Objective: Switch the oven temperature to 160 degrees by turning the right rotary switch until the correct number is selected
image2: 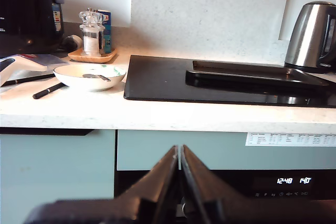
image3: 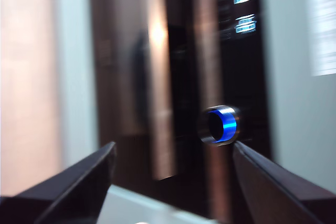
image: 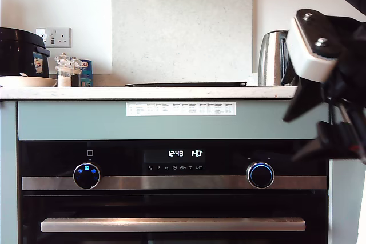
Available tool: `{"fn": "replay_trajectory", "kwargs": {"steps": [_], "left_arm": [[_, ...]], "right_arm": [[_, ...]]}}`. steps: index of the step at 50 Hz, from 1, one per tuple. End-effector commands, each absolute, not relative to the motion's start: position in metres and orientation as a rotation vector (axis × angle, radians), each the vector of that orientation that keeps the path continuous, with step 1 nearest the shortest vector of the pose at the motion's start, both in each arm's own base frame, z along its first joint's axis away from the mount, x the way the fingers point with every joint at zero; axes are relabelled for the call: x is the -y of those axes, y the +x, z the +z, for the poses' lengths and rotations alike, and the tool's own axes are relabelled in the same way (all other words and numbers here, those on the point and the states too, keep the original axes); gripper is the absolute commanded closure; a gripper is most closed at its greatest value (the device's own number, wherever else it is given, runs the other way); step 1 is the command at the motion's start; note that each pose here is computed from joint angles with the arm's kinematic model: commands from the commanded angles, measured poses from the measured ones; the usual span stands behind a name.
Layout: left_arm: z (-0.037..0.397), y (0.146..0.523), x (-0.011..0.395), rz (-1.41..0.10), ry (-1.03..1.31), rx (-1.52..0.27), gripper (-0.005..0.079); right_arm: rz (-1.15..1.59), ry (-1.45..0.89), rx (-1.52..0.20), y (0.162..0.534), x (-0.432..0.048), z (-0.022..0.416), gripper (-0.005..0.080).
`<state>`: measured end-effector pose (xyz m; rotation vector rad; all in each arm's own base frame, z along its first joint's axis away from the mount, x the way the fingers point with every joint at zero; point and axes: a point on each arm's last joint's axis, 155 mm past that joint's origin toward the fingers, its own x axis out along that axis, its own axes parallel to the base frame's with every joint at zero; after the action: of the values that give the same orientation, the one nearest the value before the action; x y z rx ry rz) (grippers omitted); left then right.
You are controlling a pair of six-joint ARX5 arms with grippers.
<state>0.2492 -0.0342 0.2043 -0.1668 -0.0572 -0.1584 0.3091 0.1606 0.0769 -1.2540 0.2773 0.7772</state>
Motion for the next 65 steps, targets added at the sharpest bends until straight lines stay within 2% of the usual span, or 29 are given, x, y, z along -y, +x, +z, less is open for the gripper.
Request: {"fn": "replay_trajectory", "kwargs": {"steps": [1,15,21,29,34,53,65], "left_arm": [[0.207,0.249,0.035,-0.161,-0.170,0.067,0.0764],[0.207,0.249,0.035,-0.161,-0.170,0.067,0.0764],[0.207,0.249,0.032,-0.149,-0.170,0.068,0.0764],[0.207,0.249,0.031,-0.139,-0.171,0.069,0.0764],[0.207,0.250,0.030,-0.134,-0.171,0.069,0.0764],[0.207,0.250,0.025,-0.109,-0.172,0.069,0.0764],[0.205,0.250,0.025,-0.107,-0.171,0.062,0.0764]], "right_arm": [[0.743,-1.268,-0.228,0.322,-0.167,0.091,0.0057],[0.720,-1.279,-0.239,0.343,-0.172,0.079,0.0047],[0.786,-1.236,-0.258,0.342,-0.182,0.064,0.0047],[0.823,-1.318,-0.236,0.345,-0.186,0.050,0.0047],[0.789,-1.362,-0.193,0.358,-0.186,0.049,0.0047],[0.675,-1.400,-0.269,0.400,-0.161,0.028,0.0047],[0.676,-1.402,-0.284,0.418,-0.166,0.019,0.0047]]}}
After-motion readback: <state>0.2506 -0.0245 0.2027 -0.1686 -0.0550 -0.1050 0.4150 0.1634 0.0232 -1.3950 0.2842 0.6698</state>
